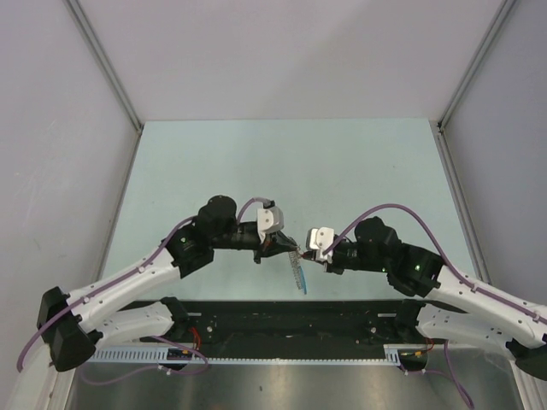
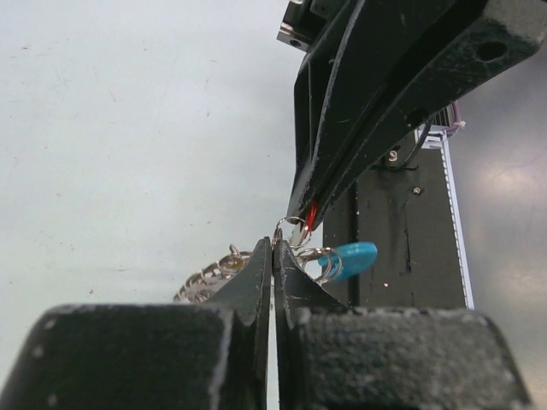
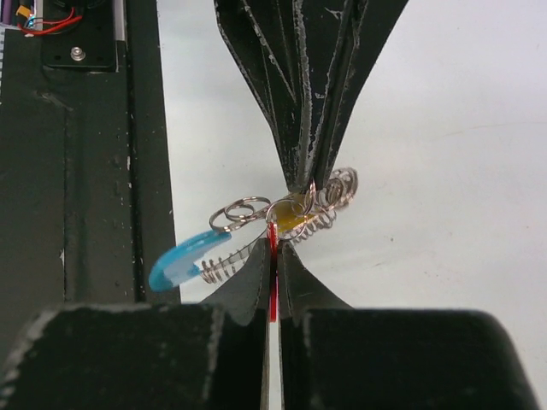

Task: Remove the keys from the keyring
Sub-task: Remove the key from the keyring.

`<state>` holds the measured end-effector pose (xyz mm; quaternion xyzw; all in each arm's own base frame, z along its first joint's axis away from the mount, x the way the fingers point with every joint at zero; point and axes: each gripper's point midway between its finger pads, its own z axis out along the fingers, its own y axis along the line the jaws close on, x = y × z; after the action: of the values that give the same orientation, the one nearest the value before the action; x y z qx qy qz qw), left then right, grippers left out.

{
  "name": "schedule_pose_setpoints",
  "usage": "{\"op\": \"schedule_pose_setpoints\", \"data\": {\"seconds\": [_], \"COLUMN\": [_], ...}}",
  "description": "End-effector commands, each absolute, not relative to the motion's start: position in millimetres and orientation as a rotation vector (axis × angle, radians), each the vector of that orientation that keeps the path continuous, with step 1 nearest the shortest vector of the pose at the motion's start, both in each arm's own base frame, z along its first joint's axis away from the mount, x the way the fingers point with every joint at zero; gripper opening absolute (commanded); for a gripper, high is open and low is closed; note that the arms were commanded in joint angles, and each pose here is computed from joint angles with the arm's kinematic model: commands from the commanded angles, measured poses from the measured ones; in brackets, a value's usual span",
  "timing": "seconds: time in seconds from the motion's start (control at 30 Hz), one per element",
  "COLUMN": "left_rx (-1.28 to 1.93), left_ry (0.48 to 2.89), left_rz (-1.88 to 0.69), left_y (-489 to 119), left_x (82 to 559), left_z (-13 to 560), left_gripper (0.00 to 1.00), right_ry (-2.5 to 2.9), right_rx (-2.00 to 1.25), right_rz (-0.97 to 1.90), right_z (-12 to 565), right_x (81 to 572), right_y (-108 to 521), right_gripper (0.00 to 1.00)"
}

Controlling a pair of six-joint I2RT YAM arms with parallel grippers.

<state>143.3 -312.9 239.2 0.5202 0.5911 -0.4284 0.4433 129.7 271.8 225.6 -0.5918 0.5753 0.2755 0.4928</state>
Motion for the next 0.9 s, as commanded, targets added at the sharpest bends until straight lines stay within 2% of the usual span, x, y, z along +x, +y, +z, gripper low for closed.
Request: {"op": "schedule_pose_setpoints", "data": {"seconds": [0.0, 0.03, 0.07, 0.1, 0.23, 0.27, 0.33, 0.57, 0.87], "left_rx": [1.252, 1.258, 1.272, 1.292, 1.342, 1.359, 1.372, 1.393, 1.379], "left_ry": [1.308, 1.274, 1.229, 1.208, 1.105, 1.07, 1.037, 0.958, 0.931], "left_rz": [-1.063, -1.061, -1.046, -1.046, -1.014, -0.995, -0.991, -0.991, -1.011], "left_y": [-314, -315, -312, -311, -307, -306, -305, -308, -311], "left_x": [142, 141, 138, 135, 128, 127, 124, 125, 124], "left_z": [270, 273, 276, 272, 277, 279, 281, 294, 309], "left_gripper": [0.0, 0.0, 0.0, 0.0, 0.0, 0.0, 0.01, 0.0, 0.0], "right_ry": [1.398, 1.403, 1.405, 1.403, 1.438, 1.473, 1.494, 1.532, 1.303], "right_rx": [-1.374, -1.344, -1.325, -1.309, -1.205, -1.151, -1.098, -0.883, -0.785], "right_rz": [0.69, 0.696, 0.737, 0.767, 0.945, 1.019, 1.085, 1.298, 1.236], "right_z": [235, 239, 243, 247, 261, 265, 265, 280, 291], "right_x": [132, 134, 130, 128, 115, 109, 105, 102, 104], "right_y": [279, 278, 279, 279, 276, 275, 277, 284, 267], "right_gripper": [0.03, 0.06, 0.16, 0.2, 0.31, 0.36, 0.39, 0.35, 0.34]}}
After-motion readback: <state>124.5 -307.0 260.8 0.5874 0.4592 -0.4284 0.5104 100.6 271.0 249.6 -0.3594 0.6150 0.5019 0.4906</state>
